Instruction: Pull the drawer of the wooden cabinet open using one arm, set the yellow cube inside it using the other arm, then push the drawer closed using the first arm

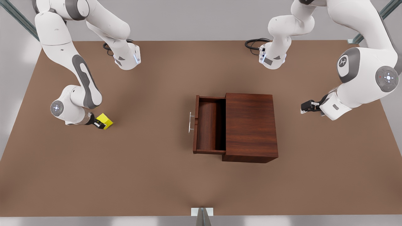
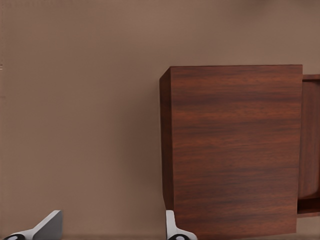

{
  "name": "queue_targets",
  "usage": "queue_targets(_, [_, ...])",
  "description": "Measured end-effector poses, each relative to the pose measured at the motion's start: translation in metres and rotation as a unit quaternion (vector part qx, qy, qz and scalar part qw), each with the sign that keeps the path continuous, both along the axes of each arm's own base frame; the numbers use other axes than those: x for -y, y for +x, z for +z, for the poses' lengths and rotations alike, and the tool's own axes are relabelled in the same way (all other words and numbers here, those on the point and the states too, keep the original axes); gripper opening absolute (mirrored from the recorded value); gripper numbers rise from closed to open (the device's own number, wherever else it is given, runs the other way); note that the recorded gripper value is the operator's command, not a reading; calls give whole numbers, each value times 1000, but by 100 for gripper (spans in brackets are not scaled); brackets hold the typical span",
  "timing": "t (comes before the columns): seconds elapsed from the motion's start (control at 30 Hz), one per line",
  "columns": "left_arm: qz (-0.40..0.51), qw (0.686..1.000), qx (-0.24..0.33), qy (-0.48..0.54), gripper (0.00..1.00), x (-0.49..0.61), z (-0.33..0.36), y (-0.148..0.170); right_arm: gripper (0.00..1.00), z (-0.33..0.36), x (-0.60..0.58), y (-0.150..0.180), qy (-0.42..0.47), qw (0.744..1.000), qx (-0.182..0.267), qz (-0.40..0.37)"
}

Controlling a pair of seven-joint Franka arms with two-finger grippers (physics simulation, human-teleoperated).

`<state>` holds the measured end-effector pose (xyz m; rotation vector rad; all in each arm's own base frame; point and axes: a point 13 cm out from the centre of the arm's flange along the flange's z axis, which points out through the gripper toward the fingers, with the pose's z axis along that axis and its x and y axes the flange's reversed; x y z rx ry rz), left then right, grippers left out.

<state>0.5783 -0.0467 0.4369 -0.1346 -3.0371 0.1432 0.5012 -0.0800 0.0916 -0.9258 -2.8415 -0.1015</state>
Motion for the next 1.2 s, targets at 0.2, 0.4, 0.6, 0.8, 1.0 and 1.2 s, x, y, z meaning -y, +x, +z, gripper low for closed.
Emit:
queue_targets(0.2, [-3, 1000, 2, 0, 100, 1, 1, 1, 53, 91, -22, 69, -4, 998, 53, 25])
queue_targets(0.4, [-6, 1000, 2, 0, 100, 2, 1, 1, 53, 178, -72, 114, 9, 997, 65, 41])
queue_targets(0.6, [-7, 1000, 1, 0, 100, 3, 2, -1, 53, 237, -153, 122, 27, 997, 58, 41])
queue_targets(0.8, [-13, 1000, -1, 0, 100, 8, 1, -3, 53, 269, -281, 112, 41, 998, 47, 33])
queue_targets(1.0, [-12, 1000, -1, 0, 100, 7, 1, -3, 53, 284, -395, 89, 45, 998, 36, -15])
queue_targets(1.2, [-15, 1000, 0, 2, 100, 10, 2, -3, 54, 286, -506, 84, 50, 994, 41, -86])
